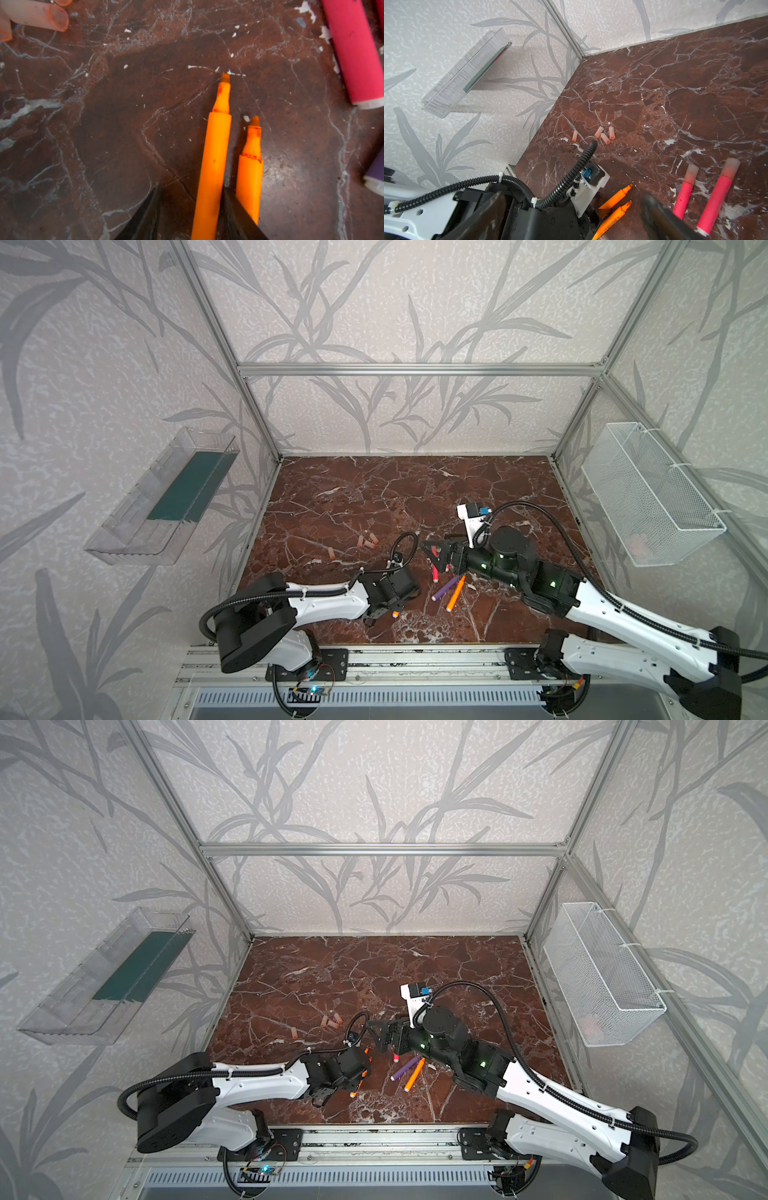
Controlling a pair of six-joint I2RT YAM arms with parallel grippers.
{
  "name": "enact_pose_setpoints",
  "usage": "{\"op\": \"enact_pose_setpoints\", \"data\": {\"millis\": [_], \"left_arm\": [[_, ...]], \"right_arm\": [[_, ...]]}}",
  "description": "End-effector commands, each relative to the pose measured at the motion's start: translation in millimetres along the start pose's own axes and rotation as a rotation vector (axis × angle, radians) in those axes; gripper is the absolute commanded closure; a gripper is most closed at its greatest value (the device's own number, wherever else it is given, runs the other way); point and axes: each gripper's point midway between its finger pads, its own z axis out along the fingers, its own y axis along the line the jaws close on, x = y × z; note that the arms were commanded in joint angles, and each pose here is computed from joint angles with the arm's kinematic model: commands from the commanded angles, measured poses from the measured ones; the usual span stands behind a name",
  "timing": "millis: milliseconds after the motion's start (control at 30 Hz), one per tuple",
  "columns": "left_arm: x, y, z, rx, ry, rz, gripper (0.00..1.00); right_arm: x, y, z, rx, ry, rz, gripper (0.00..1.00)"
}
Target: Insert the pens into the pen caps
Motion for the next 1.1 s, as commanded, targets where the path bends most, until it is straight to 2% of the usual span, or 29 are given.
{"op": "enact_pose_setpoints", "data": {"millis": [0,300,500,767,1067], "left_arm": [[-3,-2,4,-0.008,0.006,-0.008,0.53],[3,-1,8,-0.019,0.046,-0.001,0.66],[8,2,9,-0.021,0.053,-0.012,0.69],[10,8,9,-0.013,0.046,-0.036,0.80],[4,13,12,0.025,0.042,-0.075,0.85]], "right_arm": [[-4,-5,1,0.049,-0.010,-0.024,0.01],[0,-61,-7,0.255,-0.066,-0.034,0.01],[7,-82,-10,0.299,-0.082,-0.023,0.01],[21,-90,-3,0.304,-0.052,-0.003,0.01],[36,-107,2,0.337,-0.061,0.053,0.01]]}}
